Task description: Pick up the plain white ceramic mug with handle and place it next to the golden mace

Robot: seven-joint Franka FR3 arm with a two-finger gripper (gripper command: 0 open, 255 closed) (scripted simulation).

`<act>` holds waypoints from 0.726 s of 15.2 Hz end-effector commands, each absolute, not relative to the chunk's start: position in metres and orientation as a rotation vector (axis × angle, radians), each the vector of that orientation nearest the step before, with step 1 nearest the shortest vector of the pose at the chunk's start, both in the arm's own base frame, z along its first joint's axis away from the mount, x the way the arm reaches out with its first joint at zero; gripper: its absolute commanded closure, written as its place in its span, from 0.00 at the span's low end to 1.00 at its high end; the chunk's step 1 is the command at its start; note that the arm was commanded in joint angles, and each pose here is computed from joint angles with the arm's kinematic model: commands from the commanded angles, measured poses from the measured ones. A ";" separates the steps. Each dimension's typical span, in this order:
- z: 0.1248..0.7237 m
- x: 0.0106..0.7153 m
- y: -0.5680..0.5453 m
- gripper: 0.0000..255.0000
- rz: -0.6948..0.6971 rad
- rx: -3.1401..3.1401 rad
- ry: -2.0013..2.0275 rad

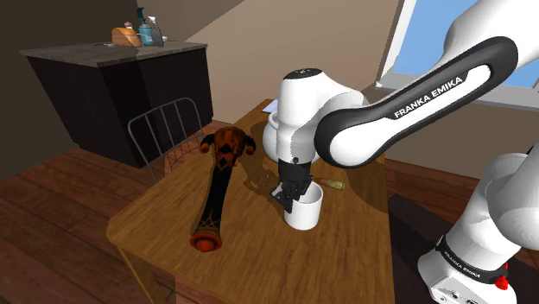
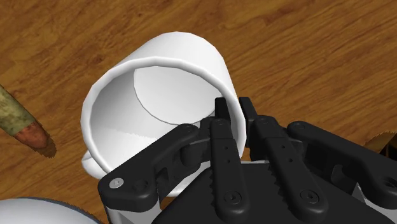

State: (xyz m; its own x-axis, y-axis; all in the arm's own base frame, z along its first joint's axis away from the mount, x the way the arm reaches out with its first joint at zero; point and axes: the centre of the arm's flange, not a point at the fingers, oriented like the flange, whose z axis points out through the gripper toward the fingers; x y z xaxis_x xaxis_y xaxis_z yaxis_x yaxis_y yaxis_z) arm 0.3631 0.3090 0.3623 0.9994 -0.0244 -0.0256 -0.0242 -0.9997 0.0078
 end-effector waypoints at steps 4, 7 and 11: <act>0.362 0.363 0.309 1.00 -0.039 3.134 -0.038; 0.362 0.363 0.309 0.00 -0.039 3.134 -0.038; 0.362 0.363 0.309 0.00 -0.039 3.134 -0.038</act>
